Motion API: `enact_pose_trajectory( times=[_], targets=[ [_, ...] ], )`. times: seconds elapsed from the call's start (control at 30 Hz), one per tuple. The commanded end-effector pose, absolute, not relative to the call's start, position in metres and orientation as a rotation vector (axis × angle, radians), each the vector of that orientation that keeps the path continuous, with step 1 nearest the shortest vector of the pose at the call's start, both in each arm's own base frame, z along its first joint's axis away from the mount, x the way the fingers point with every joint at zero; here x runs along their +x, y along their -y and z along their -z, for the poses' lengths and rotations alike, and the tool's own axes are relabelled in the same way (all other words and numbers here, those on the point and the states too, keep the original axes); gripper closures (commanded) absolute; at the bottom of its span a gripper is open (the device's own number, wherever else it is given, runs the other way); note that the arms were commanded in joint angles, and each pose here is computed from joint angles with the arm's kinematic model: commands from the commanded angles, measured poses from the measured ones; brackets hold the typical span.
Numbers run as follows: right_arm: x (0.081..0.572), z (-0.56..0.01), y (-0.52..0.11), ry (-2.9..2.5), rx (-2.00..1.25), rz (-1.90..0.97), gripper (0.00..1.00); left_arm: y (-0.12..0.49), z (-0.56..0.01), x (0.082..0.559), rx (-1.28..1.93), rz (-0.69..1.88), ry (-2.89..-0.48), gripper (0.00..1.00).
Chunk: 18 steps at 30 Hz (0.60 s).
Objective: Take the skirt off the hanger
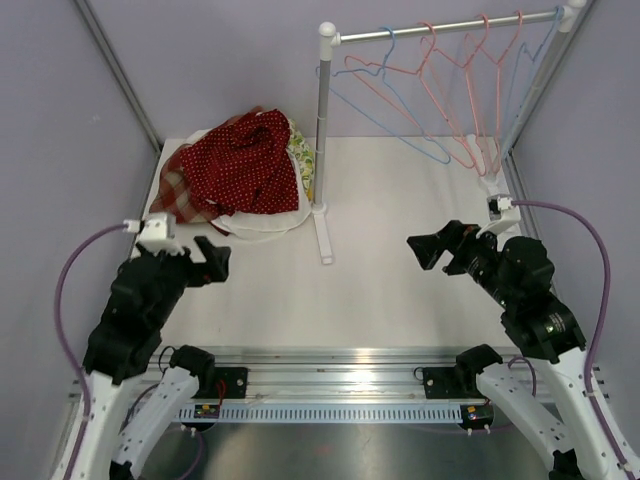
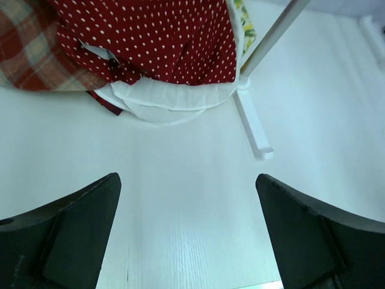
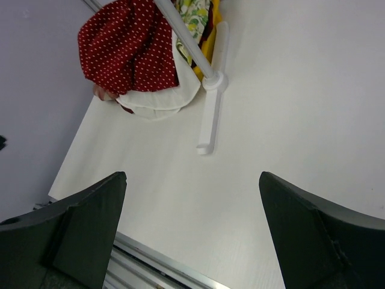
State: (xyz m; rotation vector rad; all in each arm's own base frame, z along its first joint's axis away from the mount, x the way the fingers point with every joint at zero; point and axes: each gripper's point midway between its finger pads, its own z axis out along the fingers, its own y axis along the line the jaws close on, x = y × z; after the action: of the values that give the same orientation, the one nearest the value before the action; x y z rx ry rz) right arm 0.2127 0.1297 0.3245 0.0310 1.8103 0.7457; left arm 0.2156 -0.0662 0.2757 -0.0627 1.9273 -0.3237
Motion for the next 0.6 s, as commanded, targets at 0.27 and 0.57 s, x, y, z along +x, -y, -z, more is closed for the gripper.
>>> enact_pose_trajectory(
  times=[0.27, 0.57],
  targets=[
    [0.217, -0.309, -0.079, -1.718, 0.246, -0.529, 0.01, 0.056, -0.284, 0.190, -0.078, 0.355, -1.797, 0.01],
    [0.196, -0.316, -0.052, -1.748, 0.207, -0.377, 0.01, 0.063, -0.275, 0.197, -0.056, 0.362, -1.849, 0.01]
  ],
)
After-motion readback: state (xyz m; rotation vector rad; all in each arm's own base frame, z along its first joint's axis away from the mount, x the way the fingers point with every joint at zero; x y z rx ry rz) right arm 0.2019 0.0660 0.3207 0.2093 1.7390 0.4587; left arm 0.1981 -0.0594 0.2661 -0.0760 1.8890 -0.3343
